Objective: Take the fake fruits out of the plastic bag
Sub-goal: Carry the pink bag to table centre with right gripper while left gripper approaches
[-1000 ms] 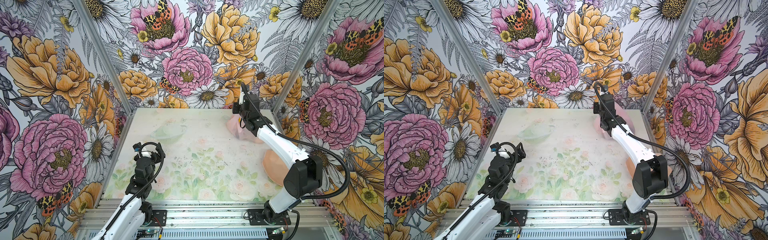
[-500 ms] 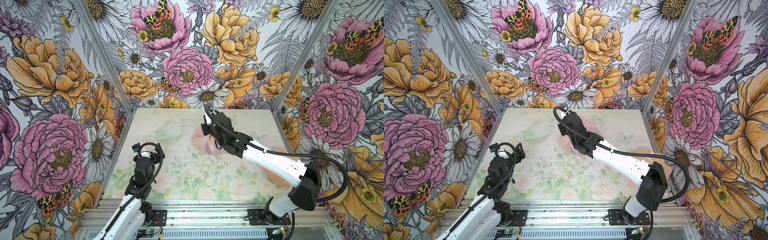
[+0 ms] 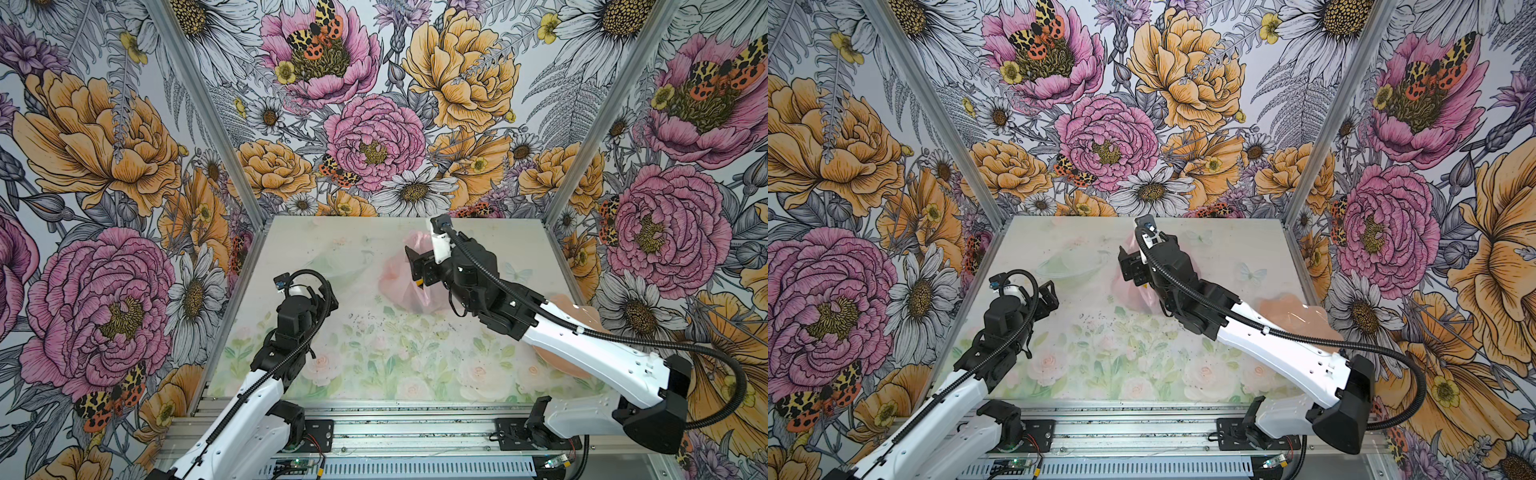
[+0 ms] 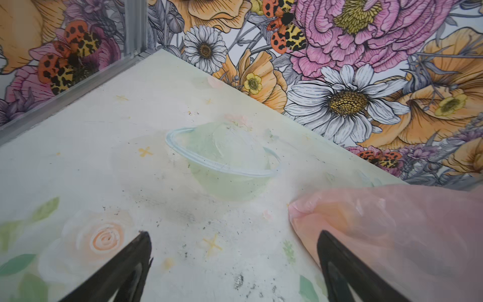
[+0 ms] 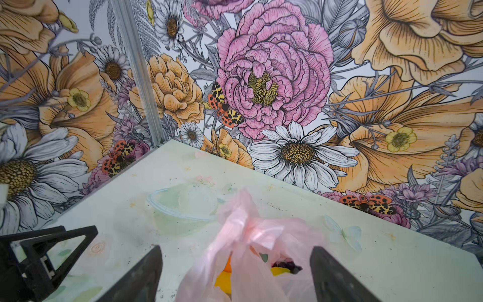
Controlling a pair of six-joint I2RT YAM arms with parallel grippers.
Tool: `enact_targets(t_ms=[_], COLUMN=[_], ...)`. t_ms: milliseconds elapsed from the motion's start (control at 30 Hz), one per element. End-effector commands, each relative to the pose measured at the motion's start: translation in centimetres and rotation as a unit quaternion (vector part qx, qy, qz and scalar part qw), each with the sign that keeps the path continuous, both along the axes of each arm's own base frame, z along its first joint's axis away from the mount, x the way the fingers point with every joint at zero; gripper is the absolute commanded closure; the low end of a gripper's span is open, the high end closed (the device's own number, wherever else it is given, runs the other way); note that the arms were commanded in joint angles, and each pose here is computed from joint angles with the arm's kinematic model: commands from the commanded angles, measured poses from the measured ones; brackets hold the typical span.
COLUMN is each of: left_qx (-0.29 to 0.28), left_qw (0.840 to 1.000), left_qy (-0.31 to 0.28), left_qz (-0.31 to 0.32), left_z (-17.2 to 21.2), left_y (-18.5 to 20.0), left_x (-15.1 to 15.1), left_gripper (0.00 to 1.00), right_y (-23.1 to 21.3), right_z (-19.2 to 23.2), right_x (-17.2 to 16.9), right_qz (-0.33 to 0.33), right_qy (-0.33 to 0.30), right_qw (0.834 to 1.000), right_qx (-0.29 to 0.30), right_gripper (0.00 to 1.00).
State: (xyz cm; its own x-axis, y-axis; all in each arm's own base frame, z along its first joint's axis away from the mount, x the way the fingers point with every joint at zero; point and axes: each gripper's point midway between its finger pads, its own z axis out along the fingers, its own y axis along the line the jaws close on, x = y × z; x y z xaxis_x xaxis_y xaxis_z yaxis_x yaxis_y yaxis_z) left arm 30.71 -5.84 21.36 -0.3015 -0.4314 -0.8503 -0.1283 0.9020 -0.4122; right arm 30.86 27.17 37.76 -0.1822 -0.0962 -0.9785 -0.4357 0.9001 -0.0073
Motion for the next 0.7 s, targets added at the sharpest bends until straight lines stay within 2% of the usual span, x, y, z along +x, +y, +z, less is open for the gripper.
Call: enact_targets(t_ms=[0, 100, 200, 267, 367, 533, 667], left_qx=[-0.019, 0.005, 0.045, 0.072, 0.115, 0.160, 0.151], left_qw=[0.997, 0.986, 0.961, 0.943, 0.923, 0.929, 0.941], left_qy=[0.012, -0.023, -0.077, -0.100, -0.105, -0.078, -0.055], left_qz=[-0.080, -0.168, -0.263, -0.310, -0.352, -0.325, -0.297], left_z=[3.6, 8.0, 12.5, 14.4, 15.3, 14.5, 14.1], left_y=[-4.9, -9.7, -14.7, -17.4, -20.5, -22.3, -22.2], left_x=[-0.9, -2.2, -5.0, -6.5, -7.5, -5.3, -3.1], left_gripper=[0.02, 0.02, 0.02, 0.02, 0.04, 0.06, 0.15], right_y=[-1.4, -2.9, -4.9, -6.5, -8.5, -9.9, -9.6], right_z=[-0.2, -0.7, -1.5, -2.3, -3.5, -4.6, -5.6], right_x=[-1.8, -3.0, -3.7, -4.1, -4.5, -5.0, -4.8], right_qz=[0.018, 0.023, 0.002, -0.022, -0.051, -0.072, -0.071], right_qy=[0.021, 0.028, 0.029, 0.030, 0.033, 0.036, 0.048], right_qw=[0.999, 0.997, 0.997, 0.996, 0.994, 0.991, 0.991], right_qx=[0.046, 0.064, 0.078, 0.086, 0.095, 0.108, 0.105], right_gripper=[0.08, 0.08, 0.08, 0.08, 0.08, 0.09, 0.10])
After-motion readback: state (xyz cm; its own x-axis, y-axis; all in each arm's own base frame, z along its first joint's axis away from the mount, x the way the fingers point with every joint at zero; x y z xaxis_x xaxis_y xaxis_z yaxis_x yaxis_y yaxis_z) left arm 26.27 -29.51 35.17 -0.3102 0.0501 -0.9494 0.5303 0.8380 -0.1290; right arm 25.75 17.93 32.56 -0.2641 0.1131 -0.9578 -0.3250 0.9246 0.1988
